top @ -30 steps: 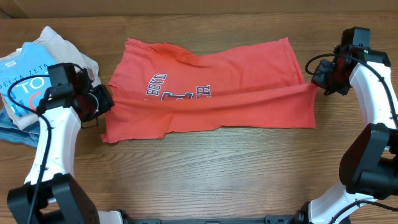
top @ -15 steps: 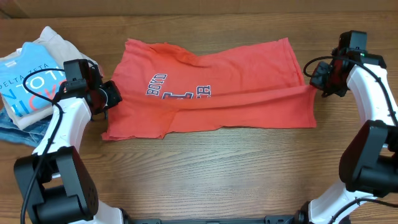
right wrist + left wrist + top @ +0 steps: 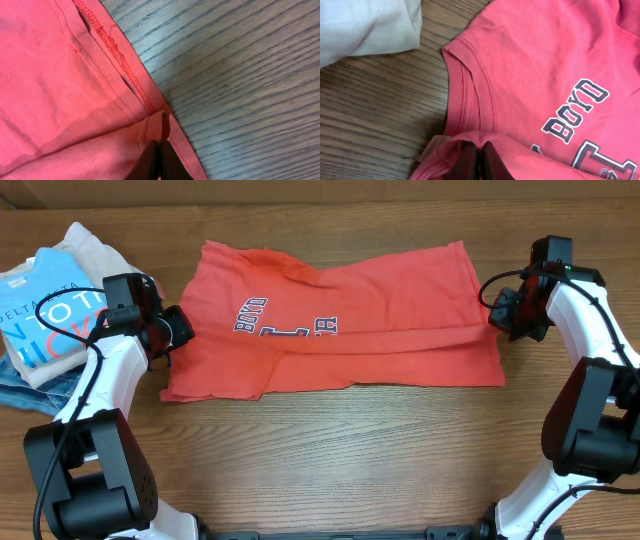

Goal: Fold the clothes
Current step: 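Fold the bottom edge upward with both grippers toward the collar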

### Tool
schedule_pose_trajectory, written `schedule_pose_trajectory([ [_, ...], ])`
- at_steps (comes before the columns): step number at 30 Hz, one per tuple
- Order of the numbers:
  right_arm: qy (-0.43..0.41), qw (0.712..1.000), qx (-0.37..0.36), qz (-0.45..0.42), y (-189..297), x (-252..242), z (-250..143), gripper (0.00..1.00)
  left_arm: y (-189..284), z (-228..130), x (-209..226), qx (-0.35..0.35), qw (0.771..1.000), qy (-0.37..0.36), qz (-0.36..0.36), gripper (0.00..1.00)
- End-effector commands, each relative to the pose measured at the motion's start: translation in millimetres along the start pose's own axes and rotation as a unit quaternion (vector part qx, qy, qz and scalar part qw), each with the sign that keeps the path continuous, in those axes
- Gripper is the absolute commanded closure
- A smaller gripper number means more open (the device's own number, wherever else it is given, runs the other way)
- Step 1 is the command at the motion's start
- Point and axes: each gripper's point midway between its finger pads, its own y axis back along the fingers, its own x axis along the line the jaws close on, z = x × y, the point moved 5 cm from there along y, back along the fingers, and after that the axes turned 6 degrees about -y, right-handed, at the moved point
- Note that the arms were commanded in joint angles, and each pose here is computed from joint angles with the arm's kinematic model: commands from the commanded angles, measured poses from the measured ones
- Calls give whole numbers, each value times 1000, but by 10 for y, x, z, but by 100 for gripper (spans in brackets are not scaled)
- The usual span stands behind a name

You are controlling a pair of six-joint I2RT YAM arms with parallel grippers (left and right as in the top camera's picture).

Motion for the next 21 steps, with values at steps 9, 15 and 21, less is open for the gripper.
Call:
schedule_pose_trajectory([
  [9, 3, 1000, 27, -11, -41, -30, -101, 95, 3, 110, -30, -20, 1000, 0, 4, 74],
  [15, 1, 998, 59, -24, -28, -82, -230, 82, 15, -191, -52, 59, 998, 16, -13, 69],
  [21, 1, 996, 79, -32, -15, -112, -305, 78, 88, -538, -3, 148, 988, 33, 3, 68],
])
